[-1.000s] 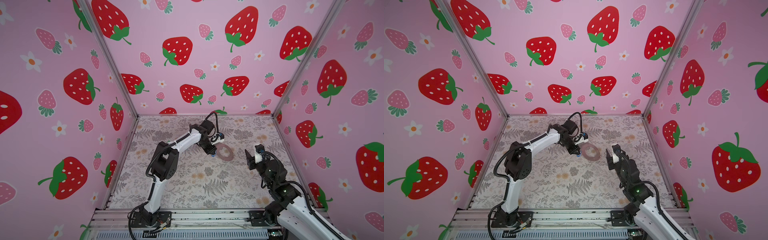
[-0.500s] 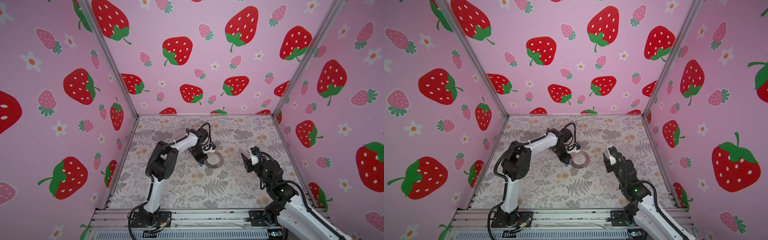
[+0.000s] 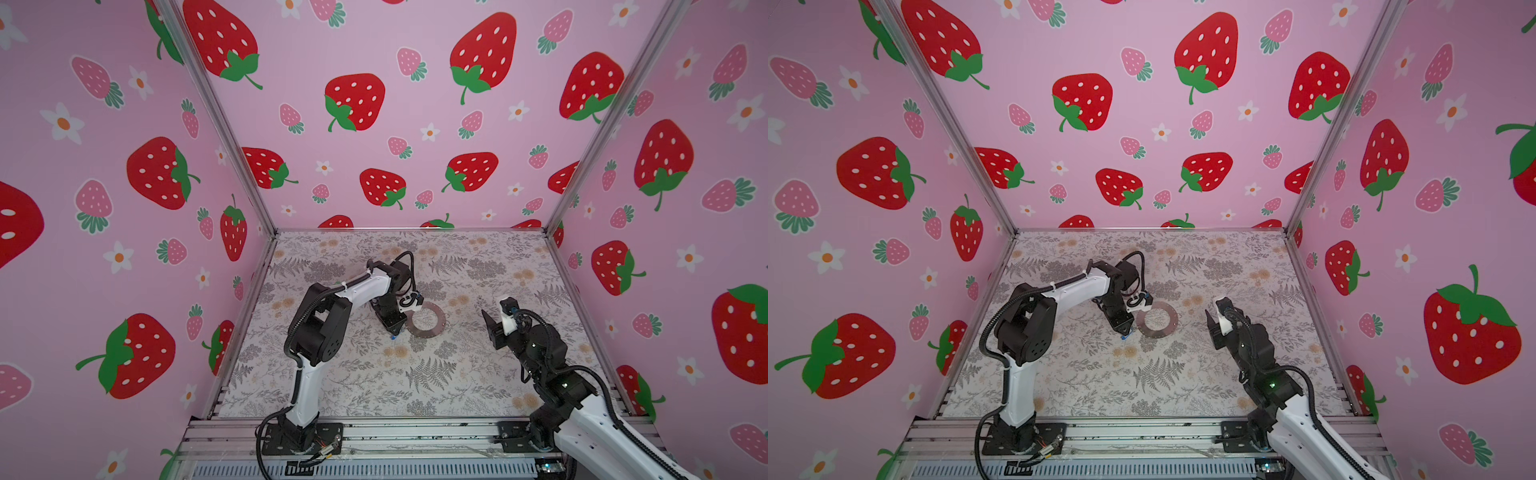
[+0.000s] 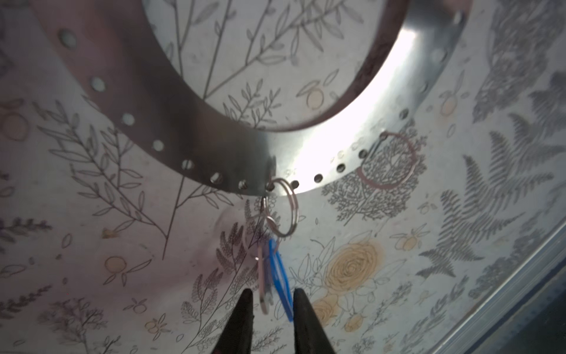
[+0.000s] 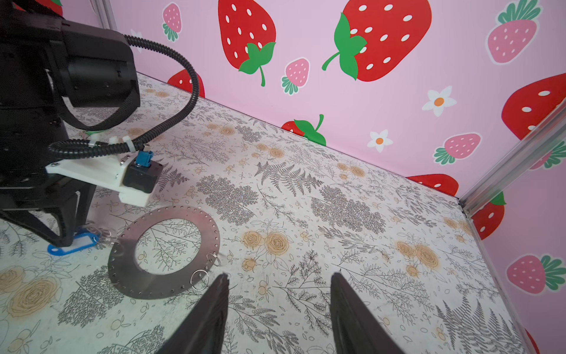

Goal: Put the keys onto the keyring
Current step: 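Lower the grey ring onto the table with the left gripper while the right withdraws, then pinch a split ring on the grey ring with the right gripper while the left hovers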

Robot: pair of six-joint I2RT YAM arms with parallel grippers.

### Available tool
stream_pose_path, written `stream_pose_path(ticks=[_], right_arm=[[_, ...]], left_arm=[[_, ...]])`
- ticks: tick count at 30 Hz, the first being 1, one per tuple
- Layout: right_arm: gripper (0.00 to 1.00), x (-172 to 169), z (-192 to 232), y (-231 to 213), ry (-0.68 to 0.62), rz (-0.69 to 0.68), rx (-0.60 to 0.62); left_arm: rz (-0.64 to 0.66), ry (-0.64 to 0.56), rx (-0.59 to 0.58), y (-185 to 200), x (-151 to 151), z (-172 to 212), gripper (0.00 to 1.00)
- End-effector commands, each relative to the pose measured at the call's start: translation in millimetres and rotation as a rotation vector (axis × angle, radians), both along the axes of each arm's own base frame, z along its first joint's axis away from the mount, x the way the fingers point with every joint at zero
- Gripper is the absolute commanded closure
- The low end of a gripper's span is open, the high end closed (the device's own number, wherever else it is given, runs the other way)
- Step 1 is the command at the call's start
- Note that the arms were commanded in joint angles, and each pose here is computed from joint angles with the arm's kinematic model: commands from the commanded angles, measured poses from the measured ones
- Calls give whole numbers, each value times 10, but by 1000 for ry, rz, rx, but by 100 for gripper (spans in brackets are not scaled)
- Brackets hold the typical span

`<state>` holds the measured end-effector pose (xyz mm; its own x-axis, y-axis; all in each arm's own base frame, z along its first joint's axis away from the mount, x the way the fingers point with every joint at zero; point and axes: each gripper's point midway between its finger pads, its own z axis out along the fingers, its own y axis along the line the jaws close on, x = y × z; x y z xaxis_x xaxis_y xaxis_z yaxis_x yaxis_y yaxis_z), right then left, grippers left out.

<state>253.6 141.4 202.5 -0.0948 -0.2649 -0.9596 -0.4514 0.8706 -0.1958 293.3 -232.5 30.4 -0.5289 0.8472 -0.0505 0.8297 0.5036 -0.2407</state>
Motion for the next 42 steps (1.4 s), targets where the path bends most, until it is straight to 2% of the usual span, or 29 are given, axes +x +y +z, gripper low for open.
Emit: stream_pose_path(ticks=[1, 7, 12, 15, 16, 20, 22, 23, 24, 28, 30, 33, 34, 36, 40, 42], right_arm=[[45, 3, 35, 34, -22, 17, 18], [45, 14, -8, 79, -12, 36, 6], [45, 17, -179, 303, 24, 150, -40], [47, 29, -376, 500, 63, 261, -134], [48, 56, -443, 553, 87, 285, -164], [54, 193, -766, 692, 185, 333, -249], [55, 286, -841, 736, 213, 344, -285], [56, 342, -872, 745, 221, 347, -303], [56, 401, -879, 739, 223, 337, -313], [56, 588, -968, 757, 236, 340, -329], [56, 663, -1073, 789, 261, 350, -349], [57, 761, -1197, 838, 287, 364, -375], [58, 797, -1222, 835, 290, 357, -381], [58, 834, -1241, 841, 295, 361, -384], [58, 828, -1281, 837, 314, 395, -371], [58, 819, -1321, 823, 322, 415, -368]], left_arm=[[45, -36, -16, 86, 24, 139, 69], [137, -166, -65, 209, 171, 442, 68], [158, -378, -222, 171, 340, 891, 69], [152, -525, -326, 106, 433, 1154, 69], [153, -572, -355, 89, 465, 1235, 67], [164, -712, -424, 78, 586, 1413, 44], [183, -740, -466, 67, 640, 1432, 32], [200, -753, -492, 63, 678, 1447, 10], [222, -761, -516, 57, 716, 1458, 1], [368, -772, -585, 115, 913, 1555, 1], [412, -730, -622, 153, 972, 1553, 1], [558, -647, -651, 305, 1142, 1542, 1], [563, -620, -658, 311, 1170, 1533, 1], [472, -590, -650, 250, 1118, 1476, 1], [336, -651, -582, 146, 1006, 1352, 1], [345, -675, -559, 169, 1006, 1317, 1]])
